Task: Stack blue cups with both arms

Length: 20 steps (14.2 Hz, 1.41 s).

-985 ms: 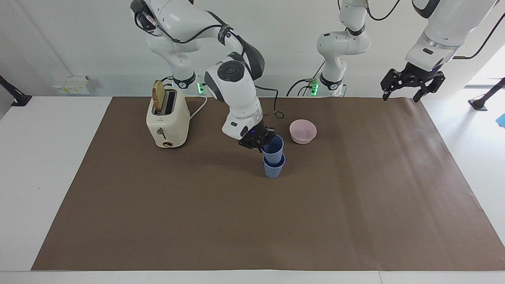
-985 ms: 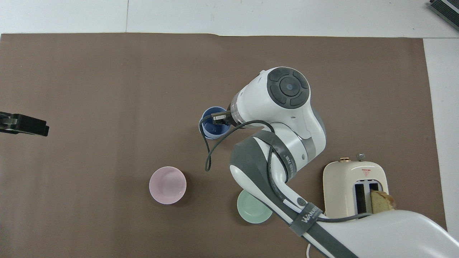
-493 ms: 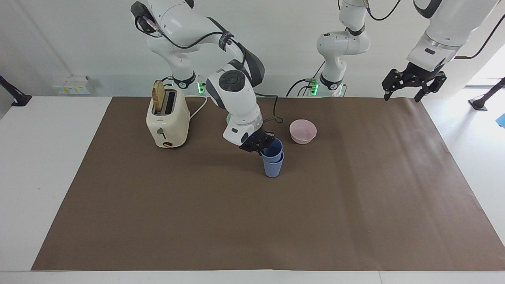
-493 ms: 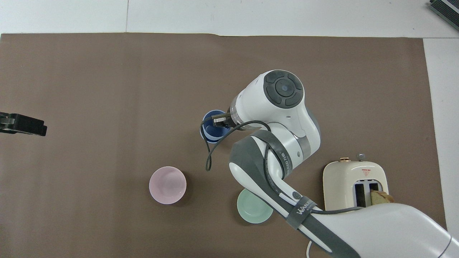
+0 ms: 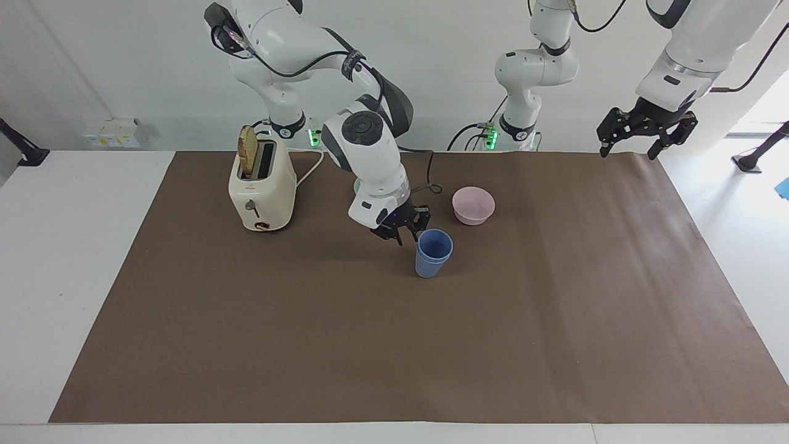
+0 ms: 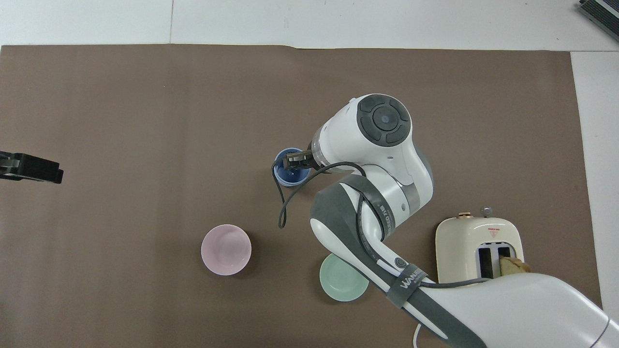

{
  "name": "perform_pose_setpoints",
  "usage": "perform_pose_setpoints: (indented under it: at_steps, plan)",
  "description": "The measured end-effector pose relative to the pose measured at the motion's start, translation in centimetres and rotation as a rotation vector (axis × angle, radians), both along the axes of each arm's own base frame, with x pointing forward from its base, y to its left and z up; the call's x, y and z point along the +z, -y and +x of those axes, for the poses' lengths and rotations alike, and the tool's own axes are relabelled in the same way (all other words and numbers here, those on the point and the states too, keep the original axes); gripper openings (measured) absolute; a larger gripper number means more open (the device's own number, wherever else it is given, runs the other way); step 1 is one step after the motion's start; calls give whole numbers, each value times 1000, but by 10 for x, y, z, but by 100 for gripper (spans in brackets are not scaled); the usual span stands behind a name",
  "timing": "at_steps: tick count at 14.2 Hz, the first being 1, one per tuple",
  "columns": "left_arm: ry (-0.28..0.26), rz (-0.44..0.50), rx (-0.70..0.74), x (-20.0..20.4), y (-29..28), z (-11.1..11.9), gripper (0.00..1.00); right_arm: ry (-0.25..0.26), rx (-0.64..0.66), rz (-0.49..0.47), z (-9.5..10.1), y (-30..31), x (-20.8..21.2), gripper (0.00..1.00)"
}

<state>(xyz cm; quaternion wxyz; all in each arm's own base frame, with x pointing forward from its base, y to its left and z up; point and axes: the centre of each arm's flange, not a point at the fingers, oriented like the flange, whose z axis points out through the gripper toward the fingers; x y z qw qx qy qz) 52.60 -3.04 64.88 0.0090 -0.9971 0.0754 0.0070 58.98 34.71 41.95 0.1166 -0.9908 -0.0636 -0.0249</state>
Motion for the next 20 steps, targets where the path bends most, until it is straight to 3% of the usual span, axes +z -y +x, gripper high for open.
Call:
perform_pose_setpoints:
  at_steps: [1,2,5,8,11,16,20]
  plan:
    - [0,0,0,0,0,0,100,3,1,-3,0,0,0,99]
    - [0,0,0,0,0,0,100,8,1,-7,2,2,1,100]
    - [0,0,0,0,0,0,100,48,-22,-43,19,27,12,100]
    - [0,0,0,0,0,0,100,42,-76,-128,47,87,54,100]
    - [0,0,0,0,0,0,100,48,-68,-199,57,134,96,100]
    - [0,0,0,0,0,0,100,30,-118,-265,49,209,148,100]
    - [0,0,0,0,0,0,100,34,-172,-304,13,204,196,100]
